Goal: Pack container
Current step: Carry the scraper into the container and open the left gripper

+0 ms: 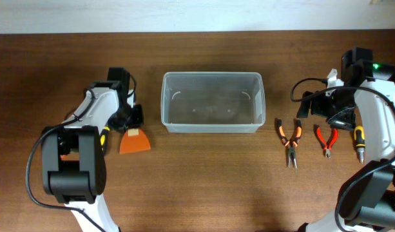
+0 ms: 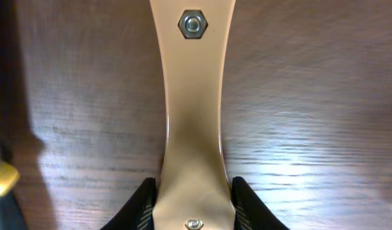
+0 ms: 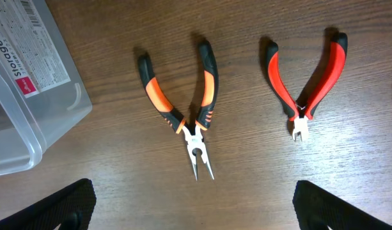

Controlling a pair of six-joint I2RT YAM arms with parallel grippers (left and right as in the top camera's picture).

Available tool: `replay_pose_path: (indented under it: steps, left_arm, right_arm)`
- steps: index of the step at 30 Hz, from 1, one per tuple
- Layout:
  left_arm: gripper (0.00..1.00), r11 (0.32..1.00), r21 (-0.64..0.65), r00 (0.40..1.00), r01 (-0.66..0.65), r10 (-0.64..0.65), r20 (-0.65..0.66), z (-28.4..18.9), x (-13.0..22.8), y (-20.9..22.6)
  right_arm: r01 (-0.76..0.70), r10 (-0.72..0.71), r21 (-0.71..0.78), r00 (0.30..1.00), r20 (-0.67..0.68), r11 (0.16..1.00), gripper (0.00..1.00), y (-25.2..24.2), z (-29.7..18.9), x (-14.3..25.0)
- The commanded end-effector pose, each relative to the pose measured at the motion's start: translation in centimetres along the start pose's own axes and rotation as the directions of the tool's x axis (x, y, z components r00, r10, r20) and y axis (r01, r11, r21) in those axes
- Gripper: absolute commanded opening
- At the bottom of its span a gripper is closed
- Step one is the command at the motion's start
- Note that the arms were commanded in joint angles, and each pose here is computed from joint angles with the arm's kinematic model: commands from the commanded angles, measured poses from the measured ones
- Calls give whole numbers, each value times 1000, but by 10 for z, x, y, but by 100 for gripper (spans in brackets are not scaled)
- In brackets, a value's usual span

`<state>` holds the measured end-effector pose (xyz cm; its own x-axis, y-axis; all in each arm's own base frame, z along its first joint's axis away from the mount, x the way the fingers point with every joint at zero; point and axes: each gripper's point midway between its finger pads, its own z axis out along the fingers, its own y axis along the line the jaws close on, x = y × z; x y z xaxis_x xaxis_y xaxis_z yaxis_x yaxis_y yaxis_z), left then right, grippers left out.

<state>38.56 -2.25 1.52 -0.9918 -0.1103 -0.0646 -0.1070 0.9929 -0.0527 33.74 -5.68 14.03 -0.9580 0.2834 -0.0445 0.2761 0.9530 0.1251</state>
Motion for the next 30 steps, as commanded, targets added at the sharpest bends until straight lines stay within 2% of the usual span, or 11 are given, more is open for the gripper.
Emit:
replay_pose_path:
  steps: [1, 4, 6, 11, 14, 18, 21, 24, 26, 28, 30]
  left_arm:
    - [2, 986, 27, 965, -165, 156, 209, -68, -40, -25]
    - [2, 943, -16, 886, -331, 317, 340, -118, -59, -46]
    - [2, 901, -61, 811, -429, 414, 414, -150, -67, -61]
    - [2, 753, -197, 586, -628, 623, 518, -211, -73, -103]
    - [2, 554, -310, 375, -773, 793, 481, -220, -64, -133]
    - [2, 188, -397, 28, -898, 927, 375, -207, -40, -176]
    - [2, 10, -399, -134, -917, 934, 332, -192, -26, -201]
    - [2, -138, -386, -257, -912, 925, 279, -169, -17, -219]
    - [2, -207, -366, -311, -907, 916, 252, -152, -13, -227]
    - [2, -248, -334, -335, -909, 913, 234, -132, -10, -232]
    - [2, -255, -302, -329, -918, 917, 226, -114, -10, -233]
  right_arm:
    - [1, -1, -8, 1000, 2, 1000, 99, 1, -1, 1]
    - [1, -1, -8, 1000, 2, 1000, 99, 1, -1, 1]
    - [1, -1, -8, 1000, 2, 1000, 99, 1, -1, 1]
    - [1, -1, -8, 1000, 2, 1000, 99, 1, -1, 1]
    - [1, -1, -8, 1000, 2, 1000, 99, 1, -1, 1]
    - [1, -1, -8, 1000, 2, 1000, 99, 1, -1, 1]
    - [1, -1, -8, 1000, 2, 1000, 99, 1, -1, 1]
    - [1, -1, -8, 1000, 2, 1000, 99, 1, -1, 1]
    - [1, -1, -8, 1000, 2, 1000, 99, 1, -1, 1]
    - [1, -1, -8, 1000, 2, 1000, 99, 1, -1, 1]
    - [1, -1, -8, 1000, 2, 1000, 99, 1, -1, 1]
